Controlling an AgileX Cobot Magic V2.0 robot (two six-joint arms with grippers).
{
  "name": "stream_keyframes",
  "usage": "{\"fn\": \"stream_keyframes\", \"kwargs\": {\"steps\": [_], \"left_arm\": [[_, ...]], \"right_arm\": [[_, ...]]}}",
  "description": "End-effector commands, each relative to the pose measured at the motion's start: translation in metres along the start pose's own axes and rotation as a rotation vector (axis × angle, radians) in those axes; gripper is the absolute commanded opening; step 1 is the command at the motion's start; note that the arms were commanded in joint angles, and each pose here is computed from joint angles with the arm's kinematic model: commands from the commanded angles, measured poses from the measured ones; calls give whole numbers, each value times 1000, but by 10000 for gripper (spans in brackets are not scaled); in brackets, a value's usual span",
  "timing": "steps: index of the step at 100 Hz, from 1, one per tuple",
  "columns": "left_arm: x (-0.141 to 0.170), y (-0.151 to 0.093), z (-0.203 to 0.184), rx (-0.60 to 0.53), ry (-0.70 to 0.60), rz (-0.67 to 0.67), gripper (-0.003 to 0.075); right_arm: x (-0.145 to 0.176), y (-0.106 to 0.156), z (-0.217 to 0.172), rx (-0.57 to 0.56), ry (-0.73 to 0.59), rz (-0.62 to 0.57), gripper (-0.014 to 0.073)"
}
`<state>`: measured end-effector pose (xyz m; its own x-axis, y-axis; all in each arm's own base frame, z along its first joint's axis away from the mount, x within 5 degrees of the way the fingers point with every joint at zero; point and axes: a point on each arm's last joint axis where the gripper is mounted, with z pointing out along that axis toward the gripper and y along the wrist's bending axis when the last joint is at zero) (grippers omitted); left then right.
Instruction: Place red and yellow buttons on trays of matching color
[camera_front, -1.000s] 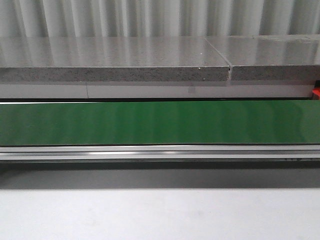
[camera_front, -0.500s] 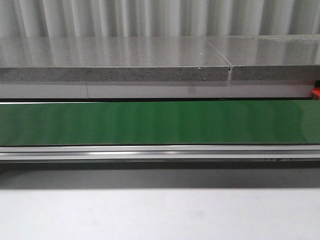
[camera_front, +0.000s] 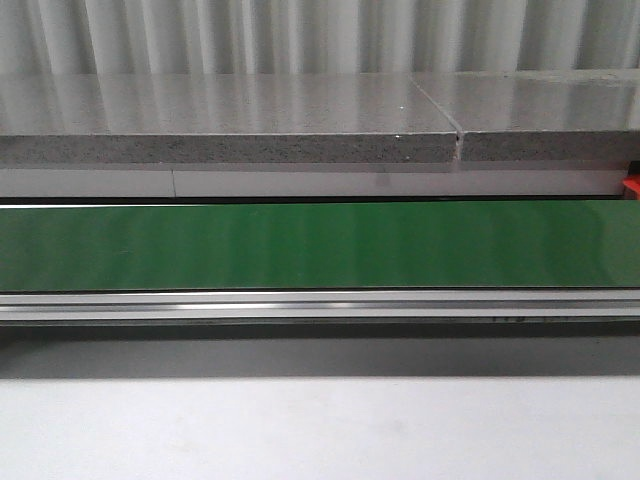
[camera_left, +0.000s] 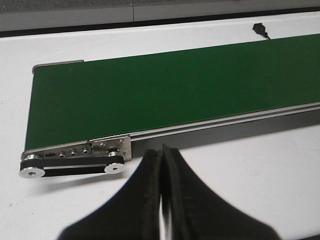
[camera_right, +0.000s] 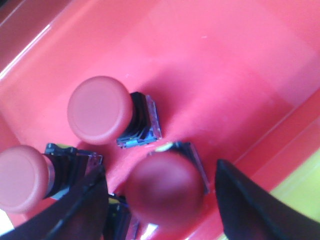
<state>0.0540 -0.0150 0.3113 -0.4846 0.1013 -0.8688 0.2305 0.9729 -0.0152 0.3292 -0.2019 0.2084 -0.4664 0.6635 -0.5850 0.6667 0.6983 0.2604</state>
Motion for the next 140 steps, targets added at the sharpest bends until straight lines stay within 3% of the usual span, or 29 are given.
{"fn": "stream_keyframes", "kwargs": {"steps": [1,14,34,43,63,115,140], "left_arm": [[-13,-1,-4,14,-91,-7,-21],[-13,-1,-4,14,-91,-7,-21],[-13,-1,-4,14,-91,-7,-21],[-13,-1,-4,14,-91,-7,-21],[-13,-1,-4,14,-91,-7,-21],[-13,-1,-4,14,-91,-7,-21],[-13,-1,-4,14,-91,-7,-21]], "right_arm": [[-22,7,-29,-31,-116,5,475],[-24,11,-42,-42,-127,-26,404],[-28,17,-67,-61,-160,-64,43],[-29,21,-78,-74,-175,-75,-76],[-24,44,-99,-128,-197,-133,-69],[25,132,-149,-300,-206,-632,-69],[41,148,-180,-374,-233,-699,-69]]}}
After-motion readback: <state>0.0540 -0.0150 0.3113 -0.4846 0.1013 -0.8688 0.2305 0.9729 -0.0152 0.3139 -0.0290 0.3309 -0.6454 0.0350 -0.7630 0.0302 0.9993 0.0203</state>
